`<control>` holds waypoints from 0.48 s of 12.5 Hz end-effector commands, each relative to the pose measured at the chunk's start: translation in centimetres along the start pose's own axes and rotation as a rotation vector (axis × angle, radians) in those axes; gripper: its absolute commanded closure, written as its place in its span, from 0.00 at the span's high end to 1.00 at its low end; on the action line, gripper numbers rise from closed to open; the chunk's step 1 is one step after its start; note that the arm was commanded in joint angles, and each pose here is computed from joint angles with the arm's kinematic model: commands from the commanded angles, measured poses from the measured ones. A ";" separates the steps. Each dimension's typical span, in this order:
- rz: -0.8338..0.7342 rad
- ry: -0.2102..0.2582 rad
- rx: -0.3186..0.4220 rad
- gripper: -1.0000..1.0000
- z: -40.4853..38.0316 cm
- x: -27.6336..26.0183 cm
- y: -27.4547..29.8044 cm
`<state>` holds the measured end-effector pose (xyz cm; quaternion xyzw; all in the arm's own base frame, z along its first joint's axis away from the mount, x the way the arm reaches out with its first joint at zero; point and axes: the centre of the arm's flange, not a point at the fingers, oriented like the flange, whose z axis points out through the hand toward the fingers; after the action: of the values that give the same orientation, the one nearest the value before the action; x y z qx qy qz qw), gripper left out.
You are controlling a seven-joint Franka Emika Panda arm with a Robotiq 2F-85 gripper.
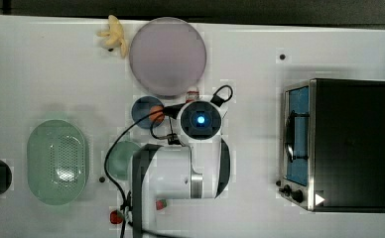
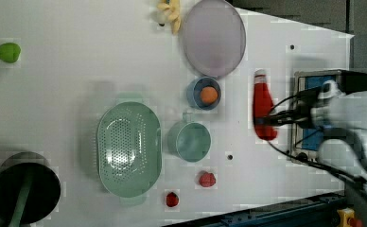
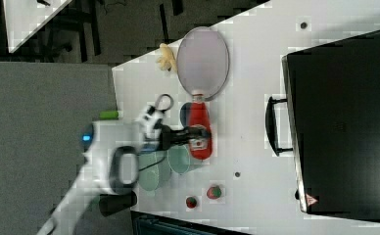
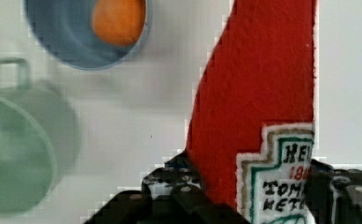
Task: Pick Ketchup from the table and place it in strainer.
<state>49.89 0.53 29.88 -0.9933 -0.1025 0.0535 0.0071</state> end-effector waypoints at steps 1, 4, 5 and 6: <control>-0.044 0.043 -0.029 0.60 -10.6 1.1 -2.8; -0.056 0.011 0.000 0.60 -15.2 1.4 -7.4; -0.053 0.010 0.008 0.60 -15.9 1.6 -9.7; -0.043 0.016 0.009 0.60 -16.2 1.7 -12.1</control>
<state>52.22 8.49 49.54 -0.9922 -0.1241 -0.0036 0.0069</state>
